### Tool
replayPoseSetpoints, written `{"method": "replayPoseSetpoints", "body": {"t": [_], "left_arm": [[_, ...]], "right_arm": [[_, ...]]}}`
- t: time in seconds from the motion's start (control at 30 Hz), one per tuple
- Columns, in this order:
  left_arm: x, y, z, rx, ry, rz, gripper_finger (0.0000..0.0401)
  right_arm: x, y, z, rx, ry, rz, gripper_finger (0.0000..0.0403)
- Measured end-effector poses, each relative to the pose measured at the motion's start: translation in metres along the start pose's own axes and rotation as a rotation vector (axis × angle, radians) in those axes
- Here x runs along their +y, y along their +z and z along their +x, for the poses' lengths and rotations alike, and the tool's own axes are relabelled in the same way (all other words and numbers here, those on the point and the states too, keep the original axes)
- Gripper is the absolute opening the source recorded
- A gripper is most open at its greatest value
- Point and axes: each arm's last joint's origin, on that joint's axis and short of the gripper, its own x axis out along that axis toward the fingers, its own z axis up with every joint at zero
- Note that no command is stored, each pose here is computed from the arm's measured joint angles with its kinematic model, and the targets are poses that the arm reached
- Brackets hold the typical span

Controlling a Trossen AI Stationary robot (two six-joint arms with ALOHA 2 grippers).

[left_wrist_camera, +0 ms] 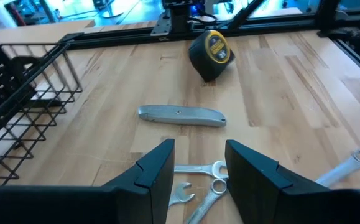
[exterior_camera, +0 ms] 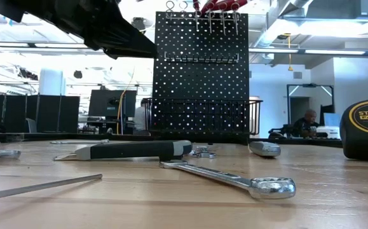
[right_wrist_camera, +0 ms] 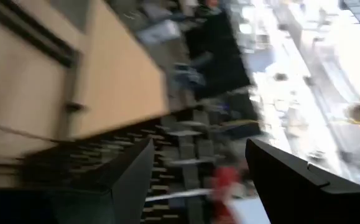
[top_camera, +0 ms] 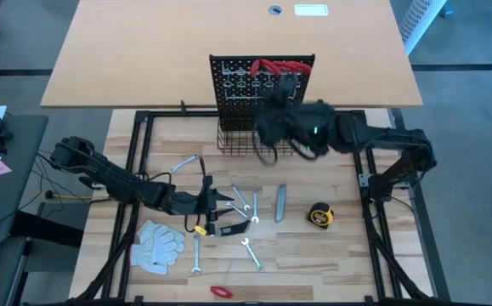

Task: Hang tools onto peg board
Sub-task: Hang the red allen wrench on the pegboard

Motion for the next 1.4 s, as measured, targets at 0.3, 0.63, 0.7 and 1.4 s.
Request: {"method": "replayPoseSetpoints", "body": {"t": [0.3, 0.63, 0.7, 1.4], "left_arm": [[-0.047, 0.005, -0.025, -0.016, -0.156, 0.266, 0.0138], [-0.101, 0.034, -0.067, 0.142, -0.537, 0.026, 0.0138], [-0.104, 0.033, -0.069, 0.171, -0.583, -0.019, 0.0138], [-0.227, -0.032, -0.031, 0.445, -0.508, 0.064, 0.0138]], "right_arm": [[0.115, 0.003, -0.053, 0.122, 0.485, 0.188, 0.0265], [0.290, -0.016, -0.099, -0.318, 0.686, 0.582, 0.0265], [0.305, -0.023, -0.092, -0.443, 0.730, 0.661, 0.0265], [0.356, 0.047, -0.011, -0.406, 1.227, 0.600, 0.0265]]}}
